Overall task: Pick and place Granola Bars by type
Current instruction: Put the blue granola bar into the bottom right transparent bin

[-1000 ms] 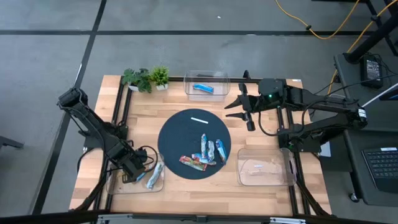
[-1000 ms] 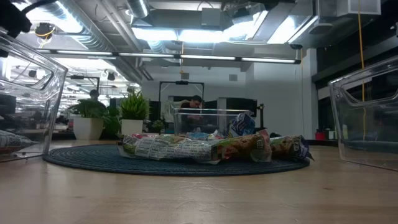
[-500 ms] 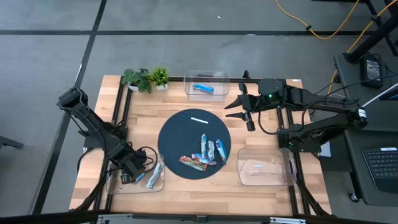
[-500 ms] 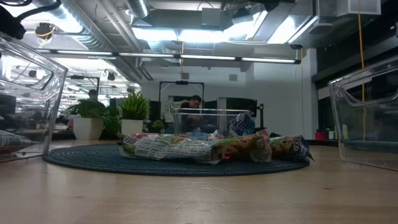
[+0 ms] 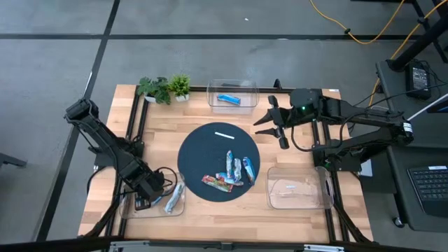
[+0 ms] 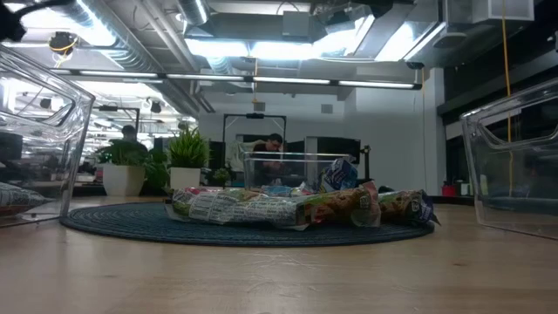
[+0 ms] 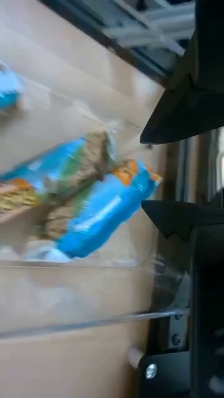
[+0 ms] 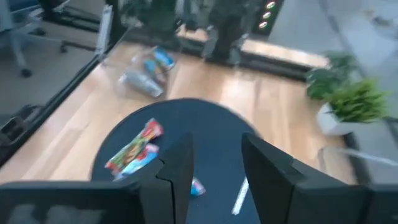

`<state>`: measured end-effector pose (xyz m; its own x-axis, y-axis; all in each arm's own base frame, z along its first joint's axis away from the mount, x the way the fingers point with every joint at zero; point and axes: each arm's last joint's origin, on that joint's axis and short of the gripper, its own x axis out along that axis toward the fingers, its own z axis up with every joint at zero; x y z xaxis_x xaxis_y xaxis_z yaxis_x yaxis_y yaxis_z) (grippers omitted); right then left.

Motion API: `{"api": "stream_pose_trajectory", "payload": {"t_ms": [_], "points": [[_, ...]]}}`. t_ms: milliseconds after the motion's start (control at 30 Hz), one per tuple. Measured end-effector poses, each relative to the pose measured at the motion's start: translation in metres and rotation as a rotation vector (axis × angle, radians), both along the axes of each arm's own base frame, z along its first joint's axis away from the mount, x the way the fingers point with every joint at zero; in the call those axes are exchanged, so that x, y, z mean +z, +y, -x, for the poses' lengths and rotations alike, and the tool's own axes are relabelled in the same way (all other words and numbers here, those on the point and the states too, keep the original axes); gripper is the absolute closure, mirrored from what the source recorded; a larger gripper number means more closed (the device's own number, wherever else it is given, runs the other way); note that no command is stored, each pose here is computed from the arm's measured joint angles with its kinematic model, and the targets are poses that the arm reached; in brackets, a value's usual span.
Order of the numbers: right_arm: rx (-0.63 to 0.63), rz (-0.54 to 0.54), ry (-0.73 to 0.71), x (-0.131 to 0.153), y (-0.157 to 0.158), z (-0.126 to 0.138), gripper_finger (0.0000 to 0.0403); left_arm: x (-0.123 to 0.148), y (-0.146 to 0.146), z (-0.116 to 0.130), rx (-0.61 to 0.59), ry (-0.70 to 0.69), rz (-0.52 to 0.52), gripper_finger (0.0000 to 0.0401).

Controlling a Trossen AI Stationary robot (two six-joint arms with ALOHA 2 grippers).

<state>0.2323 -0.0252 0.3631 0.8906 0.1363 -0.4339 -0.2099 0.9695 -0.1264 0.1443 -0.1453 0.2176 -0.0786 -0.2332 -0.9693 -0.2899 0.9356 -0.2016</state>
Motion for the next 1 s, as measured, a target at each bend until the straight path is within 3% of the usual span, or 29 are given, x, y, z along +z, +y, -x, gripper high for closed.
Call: {"api": "stream_pose_trajectory", "payload": {"t_ms": [233, 433, 700, 800, 1000], "points": [[0.044, -0.049, 0.125, -0.010, 0.003, 0.006, 0.0265, 0.035, -0.003, -0.012, 0.065, -0.181, -0.093, 0.0270], [0.099, -0.048, 0.135, -0.011, 0.015, 0.005, 0.0265, 0.057, 0.002, -0.019, 0.146, -0.387, -0.269, 0.0280], [0.109, -0.161, 0.214, -0.032, 0.037, -0.027, 0.0265, 0.061, 0.019, -0.032, 0.200, -0.519, -0.439, 0.0281], [0.040, -0.183, 0.290, -0.049, 0.041, -0.042, 0.0265, 0.061, 0.024, -0.036, 0.188, -0.550, -0.495, 0.0282], [-0.252, -0.275, 0.431, -0.084, 0.037, -0.068, 0.0265, 0.063, 0.032, -0.041, 0.154, -0.585, -0.582, 0.0285]]}}
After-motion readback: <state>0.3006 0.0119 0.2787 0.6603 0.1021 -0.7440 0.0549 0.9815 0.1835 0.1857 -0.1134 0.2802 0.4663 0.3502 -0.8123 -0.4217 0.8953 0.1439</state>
